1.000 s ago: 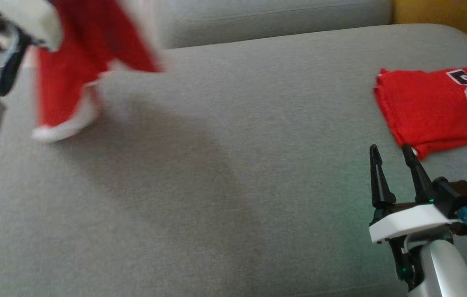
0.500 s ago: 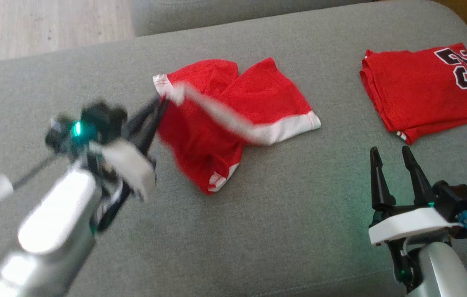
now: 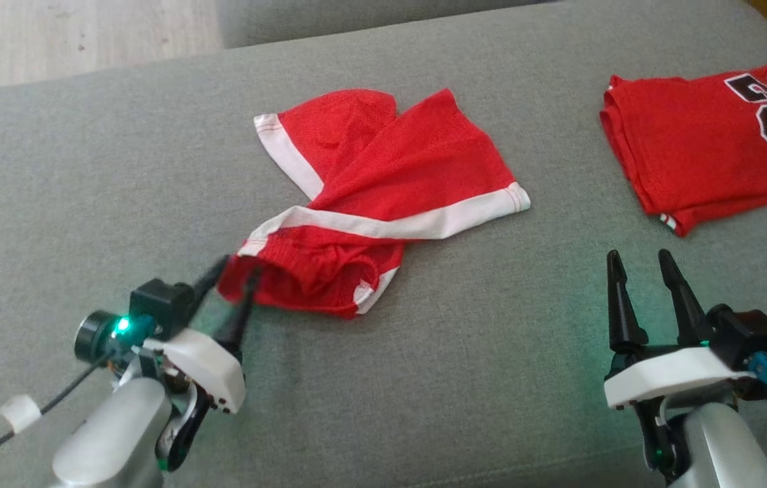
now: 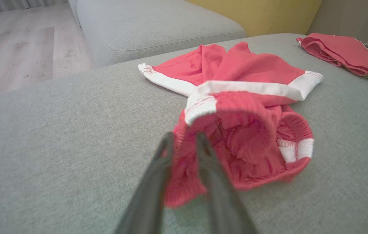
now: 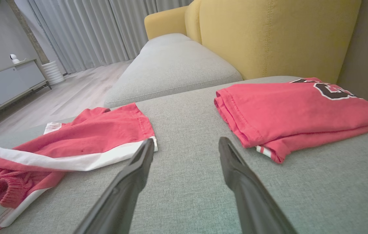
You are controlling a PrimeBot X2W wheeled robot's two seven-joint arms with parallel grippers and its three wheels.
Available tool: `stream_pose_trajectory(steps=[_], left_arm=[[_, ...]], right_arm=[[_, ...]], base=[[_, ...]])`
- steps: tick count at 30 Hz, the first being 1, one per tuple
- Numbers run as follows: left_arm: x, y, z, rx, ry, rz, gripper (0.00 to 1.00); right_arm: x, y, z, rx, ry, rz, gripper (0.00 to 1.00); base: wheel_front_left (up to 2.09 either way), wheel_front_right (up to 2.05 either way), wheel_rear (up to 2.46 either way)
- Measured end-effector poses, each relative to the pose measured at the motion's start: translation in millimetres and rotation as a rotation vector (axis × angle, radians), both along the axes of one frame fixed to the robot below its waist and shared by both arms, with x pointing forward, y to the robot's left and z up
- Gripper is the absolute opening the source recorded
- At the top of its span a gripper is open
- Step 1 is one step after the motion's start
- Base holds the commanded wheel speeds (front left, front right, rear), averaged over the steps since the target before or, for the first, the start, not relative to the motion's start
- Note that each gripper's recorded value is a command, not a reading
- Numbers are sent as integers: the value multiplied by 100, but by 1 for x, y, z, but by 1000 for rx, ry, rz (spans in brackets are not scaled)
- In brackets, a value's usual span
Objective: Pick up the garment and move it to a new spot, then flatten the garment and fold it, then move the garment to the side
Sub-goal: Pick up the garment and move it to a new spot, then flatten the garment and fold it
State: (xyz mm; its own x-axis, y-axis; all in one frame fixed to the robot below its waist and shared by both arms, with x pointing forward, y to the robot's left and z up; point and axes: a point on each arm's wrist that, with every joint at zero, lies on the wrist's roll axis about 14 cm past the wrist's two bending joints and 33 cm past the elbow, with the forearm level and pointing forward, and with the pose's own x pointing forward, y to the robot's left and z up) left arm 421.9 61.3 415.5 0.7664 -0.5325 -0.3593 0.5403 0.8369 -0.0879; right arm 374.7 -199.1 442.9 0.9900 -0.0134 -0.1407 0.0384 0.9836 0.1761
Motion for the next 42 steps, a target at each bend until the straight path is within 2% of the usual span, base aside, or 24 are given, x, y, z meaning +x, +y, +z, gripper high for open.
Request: stream_pose_trajectory(steps=[5, 14, 29, 33, 42], left_arm=[[-3, 11, 9, -32, -36, 64, 100], [-17, 27, 53, -94, -203, 165, 100], [-82, 80, 51, -198, -180, 498, 100], [-95, 84, 48, -215, -167, 543, 100], [-102, 82, 49, -214, -181, 546, 100]], right_arm=[[1, 7, 4, 4, -13, 21, 100], [1, 20, 26, -9, -75, 63, 100], [-14, 52, 37, -30, -94, 166, 100], [-21, 59, 33, -18, -77, 187, 100], [-26, 69, 30, -2, -69, 215, 100]], base=[[0, 0, 0], [0, 0, 0], [0, 0, 0], [0, 0, 0], [0, 0, 0]])
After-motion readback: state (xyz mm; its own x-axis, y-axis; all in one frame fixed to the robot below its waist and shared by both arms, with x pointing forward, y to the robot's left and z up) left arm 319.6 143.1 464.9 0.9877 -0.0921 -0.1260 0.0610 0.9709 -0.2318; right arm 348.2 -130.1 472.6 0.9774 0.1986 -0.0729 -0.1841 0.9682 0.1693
